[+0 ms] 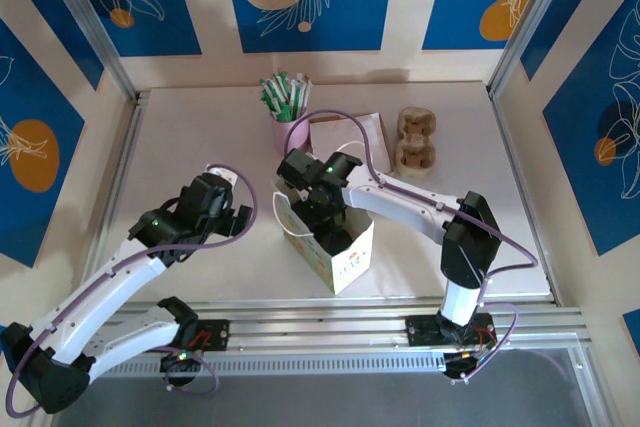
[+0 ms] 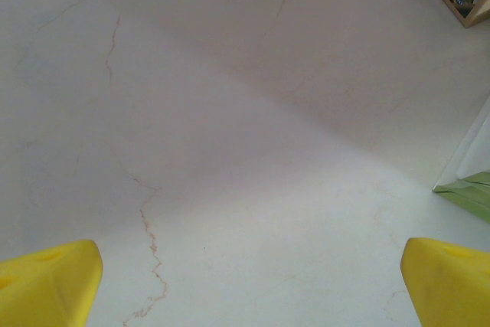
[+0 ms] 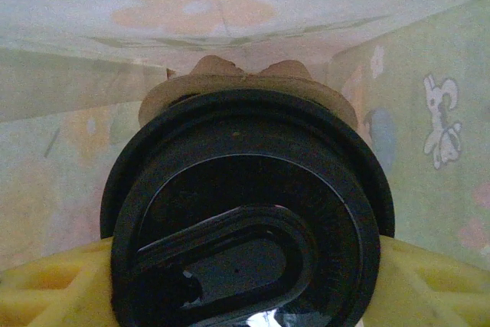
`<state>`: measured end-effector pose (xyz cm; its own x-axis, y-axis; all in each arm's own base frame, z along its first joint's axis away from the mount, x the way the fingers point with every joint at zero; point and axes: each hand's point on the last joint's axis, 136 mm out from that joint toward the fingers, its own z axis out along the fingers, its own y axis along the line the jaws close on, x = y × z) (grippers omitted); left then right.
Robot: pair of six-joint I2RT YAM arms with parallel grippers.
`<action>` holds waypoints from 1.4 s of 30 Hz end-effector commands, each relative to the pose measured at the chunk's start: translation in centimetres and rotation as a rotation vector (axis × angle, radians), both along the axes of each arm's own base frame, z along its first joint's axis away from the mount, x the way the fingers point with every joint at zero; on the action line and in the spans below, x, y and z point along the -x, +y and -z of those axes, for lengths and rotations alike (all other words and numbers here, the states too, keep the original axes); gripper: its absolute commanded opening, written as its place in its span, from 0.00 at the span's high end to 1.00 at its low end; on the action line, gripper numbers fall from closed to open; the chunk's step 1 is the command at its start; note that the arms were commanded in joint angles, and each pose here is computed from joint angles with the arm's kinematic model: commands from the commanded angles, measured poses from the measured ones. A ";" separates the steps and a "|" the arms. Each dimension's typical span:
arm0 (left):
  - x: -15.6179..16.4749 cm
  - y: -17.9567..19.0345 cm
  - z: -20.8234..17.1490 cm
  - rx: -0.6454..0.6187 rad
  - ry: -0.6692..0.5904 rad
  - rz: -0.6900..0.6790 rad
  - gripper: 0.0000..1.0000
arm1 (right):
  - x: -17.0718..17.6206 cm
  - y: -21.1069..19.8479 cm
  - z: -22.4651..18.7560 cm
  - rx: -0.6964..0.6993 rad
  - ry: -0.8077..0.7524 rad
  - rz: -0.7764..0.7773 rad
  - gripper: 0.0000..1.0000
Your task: Pack the takeout coffee
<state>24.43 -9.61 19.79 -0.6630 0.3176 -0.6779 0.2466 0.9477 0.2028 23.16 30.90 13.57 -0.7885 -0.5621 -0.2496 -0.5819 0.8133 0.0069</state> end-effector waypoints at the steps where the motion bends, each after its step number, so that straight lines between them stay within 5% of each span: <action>1: -0.1 0.5 0.1 -0.015 -0.008 -0.005 0.00 | 3.3 -2.5 6.0 0.164 0.194 0.027 0.32; 42: -0.1 0.5 -0.2 -0.012 -0.017 -0.002 0.00 | 4.0 -2.6 8.3 0.171 0.236 0.031 0.31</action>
